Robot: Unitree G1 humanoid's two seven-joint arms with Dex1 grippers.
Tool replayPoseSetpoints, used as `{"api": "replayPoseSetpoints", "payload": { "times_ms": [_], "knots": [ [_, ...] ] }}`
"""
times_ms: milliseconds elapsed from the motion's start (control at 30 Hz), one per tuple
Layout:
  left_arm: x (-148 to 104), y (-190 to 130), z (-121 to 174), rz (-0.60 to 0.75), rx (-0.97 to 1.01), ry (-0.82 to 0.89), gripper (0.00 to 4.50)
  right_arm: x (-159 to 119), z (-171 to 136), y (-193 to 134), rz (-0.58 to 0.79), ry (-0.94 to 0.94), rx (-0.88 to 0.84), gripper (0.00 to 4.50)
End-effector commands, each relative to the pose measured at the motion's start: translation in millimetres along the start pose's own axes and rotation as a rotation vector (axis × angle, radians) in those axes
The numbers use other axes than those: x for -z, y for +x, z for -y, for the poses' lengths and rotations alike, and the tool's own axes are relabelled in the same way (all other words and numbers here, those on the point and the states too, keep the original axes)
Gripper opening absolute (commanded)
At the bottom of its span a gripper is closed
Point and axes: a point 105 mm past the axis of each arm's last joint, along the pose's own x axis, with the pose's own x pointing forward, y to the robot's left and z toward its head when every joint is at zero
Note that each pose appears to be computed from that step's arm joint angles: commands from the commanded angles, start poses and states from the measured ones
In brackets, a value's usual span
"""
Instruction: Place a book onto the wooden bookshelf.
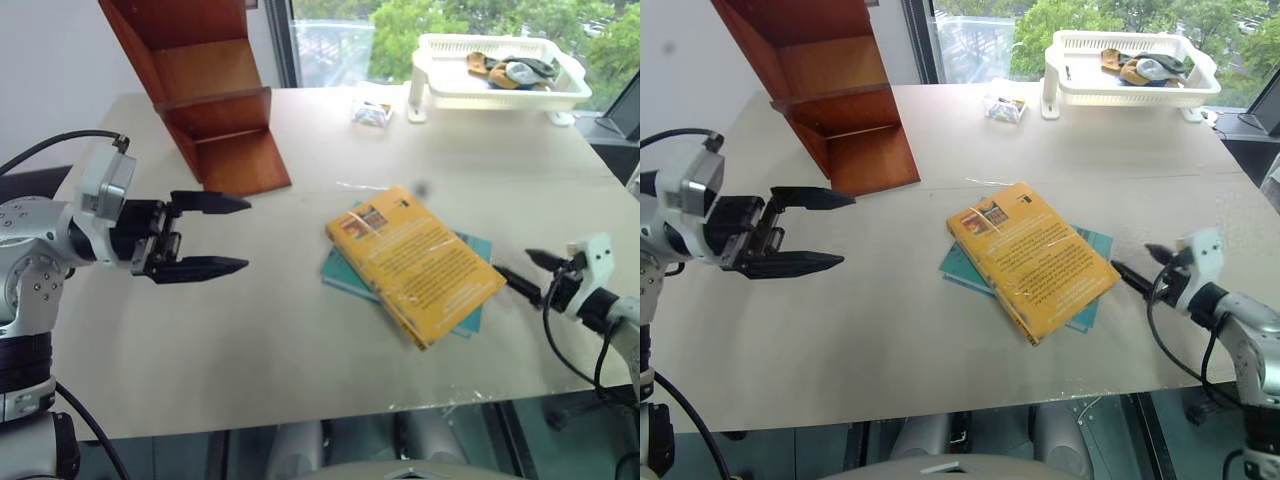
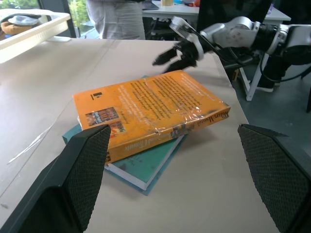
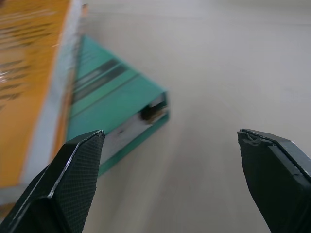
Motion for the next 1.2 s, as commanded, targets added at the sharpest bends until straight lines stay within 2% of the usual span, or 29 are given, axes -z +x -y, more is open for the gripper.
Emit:
{"api": "replayPoseSetpoints", "payload": {
  "times_ms": [33, 367, 900, 1200],
  "knots": [
    [-2.5, -10.6, -4.2, -0.011, -0.025, 0.001, 4.47, -17.0, -22.3, 5.0, 0.037, -0.058, -0.079, 4.48],
    [11.8, -17.9, -6.8, -0.04, -0.04, -0.047, 4.47, -26.1, -62.8, 26.3, 0.071, -0.059, -0.179, 4.48],
    [13.5, -16.9, -6.9, -0.047, -0.037, -0.04, 4.47, -39.4, -64.3, 78.1, 0.109, -0.111, -0.227, 4.48],
    [22.3, -15.9, -1.6, -0.052, -0.05, -0.06, 4.47, -43.7, -70.4, 91.6, 0.119, -0.125, -0.253, 4.48]
  ]
}}
